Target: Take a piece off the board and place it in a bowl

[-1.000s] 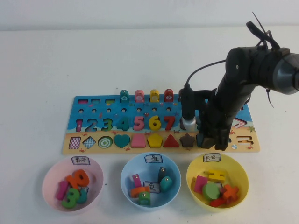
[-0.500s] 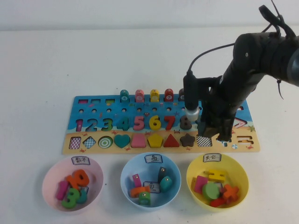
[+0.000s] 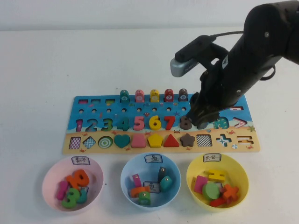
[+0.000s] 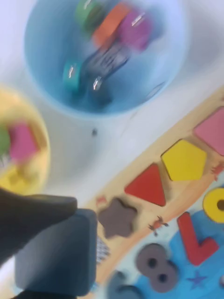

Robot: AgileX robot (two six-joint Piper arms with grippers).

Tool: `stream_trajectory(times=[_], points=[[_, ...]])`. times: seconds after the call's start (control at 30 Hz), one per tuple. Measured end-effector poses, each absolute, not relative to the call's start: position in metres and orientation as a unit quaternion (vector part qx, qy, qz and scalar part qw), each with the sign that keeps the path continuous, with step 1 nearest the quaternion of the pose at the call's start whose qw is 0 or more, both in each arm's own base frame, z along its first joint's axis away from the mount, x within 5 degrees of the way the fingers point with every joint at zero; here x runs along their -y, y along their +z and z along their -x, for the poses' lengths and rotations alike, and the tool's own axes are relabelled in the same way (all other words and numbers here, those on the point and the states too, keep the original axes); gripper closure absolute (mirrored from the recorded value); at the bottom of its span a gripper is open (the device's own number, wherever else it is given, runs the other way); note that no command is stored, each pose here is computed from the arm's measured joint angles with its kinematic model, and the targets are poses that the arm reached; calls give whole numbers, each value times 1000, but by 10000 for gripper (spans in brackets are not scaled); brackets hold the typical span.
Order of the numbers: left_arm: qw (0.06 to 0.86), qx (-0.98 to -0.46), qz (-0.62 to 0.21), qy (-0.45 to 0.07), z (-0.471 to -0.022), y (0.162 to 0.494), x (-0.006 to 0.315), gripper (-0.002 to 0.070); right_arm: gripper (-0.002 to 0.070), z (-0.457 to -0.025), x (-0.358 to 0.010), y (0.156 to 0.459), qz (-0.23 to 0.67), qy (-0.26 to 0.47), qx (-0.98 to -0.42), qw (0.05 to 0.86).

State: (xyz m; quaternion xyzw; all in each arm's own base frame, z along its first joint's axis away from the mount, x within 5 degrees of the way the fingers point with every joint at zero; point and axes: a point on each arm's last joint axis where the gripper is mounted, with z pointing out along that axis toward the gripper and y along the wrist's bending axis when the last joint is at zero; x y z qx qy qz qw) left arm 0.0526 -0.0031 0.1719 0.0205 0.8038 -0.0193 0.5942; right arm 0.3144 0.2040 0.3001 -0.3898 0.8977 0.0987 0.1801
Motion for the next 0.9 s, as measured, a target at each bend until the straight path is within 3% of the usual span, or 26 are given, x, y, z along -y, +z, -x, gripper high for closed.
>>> stream_trajectory(times=[0.1, 0.27, 0.6, 0.9], points=[[594, -804, -20, -19, -53, 172, 3, 679, 390, -293, -203, 310, 289, 113, -935, 172], [594, -804, -20, -19, -53, 172, 3, 679, 390, -257, -197, 308, 212, 117, -959, 147], [594, -804, -20, -19, -53, 172, 3, 679, 390, -193, -169, 263, 192, 140, -954, 181], [594, -804, -20, -19, -53, 172, 3, 679, 390, -179, -156, 232, 185, 135, -957, 179]])
